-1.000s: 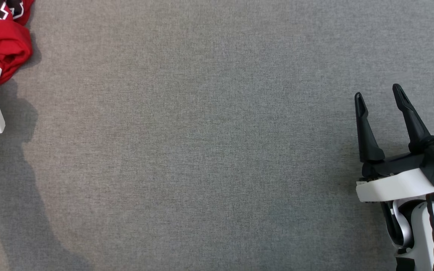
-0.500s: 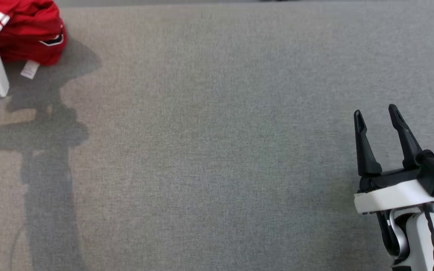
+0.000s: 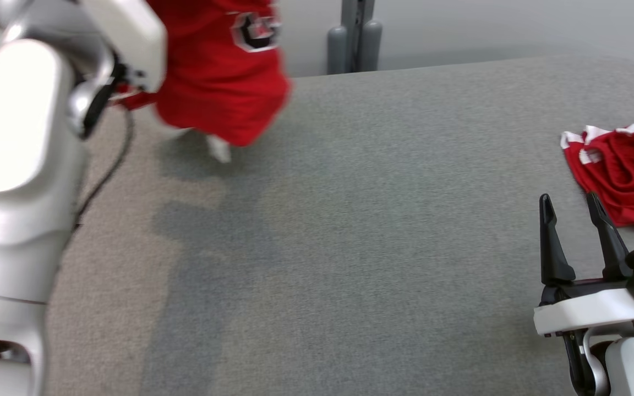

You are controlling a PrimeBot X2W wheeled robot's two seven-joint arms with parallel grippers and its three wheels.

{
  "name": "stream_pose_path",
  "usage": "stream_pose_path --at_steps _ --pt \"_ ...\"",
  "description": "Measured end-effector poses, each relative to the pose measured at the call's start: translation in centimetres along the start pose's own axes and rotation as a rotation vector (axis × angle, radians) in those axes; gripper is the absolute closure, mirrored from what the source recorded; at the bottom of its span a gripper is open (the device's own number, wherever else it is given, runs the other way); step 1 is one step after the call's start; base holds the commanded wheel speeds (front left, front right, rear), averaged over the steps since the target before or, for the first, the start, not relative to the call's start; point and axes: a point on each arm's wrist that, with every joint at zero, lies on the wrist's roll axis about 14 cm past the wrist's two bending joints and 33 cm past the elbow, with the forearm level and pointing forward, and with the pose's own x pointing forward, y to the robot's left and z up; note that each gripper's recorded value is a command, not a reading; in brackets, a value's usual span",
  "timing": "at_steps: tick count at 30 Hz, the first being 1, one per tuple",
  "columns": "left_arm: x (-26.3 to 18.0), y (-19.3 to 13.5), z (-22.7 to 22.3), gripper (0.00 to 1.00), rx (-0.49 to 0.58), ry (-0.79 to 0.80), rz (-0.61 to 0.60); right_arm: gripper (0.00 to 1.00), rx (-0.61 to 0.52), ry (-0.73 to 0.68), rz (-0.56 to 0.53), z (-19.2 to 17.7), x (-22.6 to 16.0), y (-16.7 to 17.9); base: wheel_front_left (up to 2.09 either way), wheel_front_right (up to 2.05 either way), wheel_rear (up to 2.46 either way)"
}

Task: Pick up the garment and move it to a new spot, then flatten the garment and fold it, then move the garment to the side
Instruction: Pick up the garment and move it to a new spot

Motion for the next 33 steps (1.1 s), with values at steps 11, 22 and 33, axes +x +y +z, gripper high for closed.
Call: stream_pose_path --at_steps 11,22,33 --pt "0.8 -13.6 1.0 1.00 -0.240 -0.071 -0.217 0.00 0.014 0.005 -0.069 0.2 -2.0 -2.2 0.00 0.00 0.00" --pt "-3.6 -19.3 -15.4 1.00 -0.363 0.289 -0.201 0.00 0.015 0.030 -0.100 -0.6 -2.5 -3.2 0.00 0.00 0.00" --pt "-6.4 -18.0 -17.7 0.00 -0.347 0.243 -0.126 0.00 0.010 0.019 -0.065 -0.4 -1.9 -2.1 0.00 0.00 0.00"
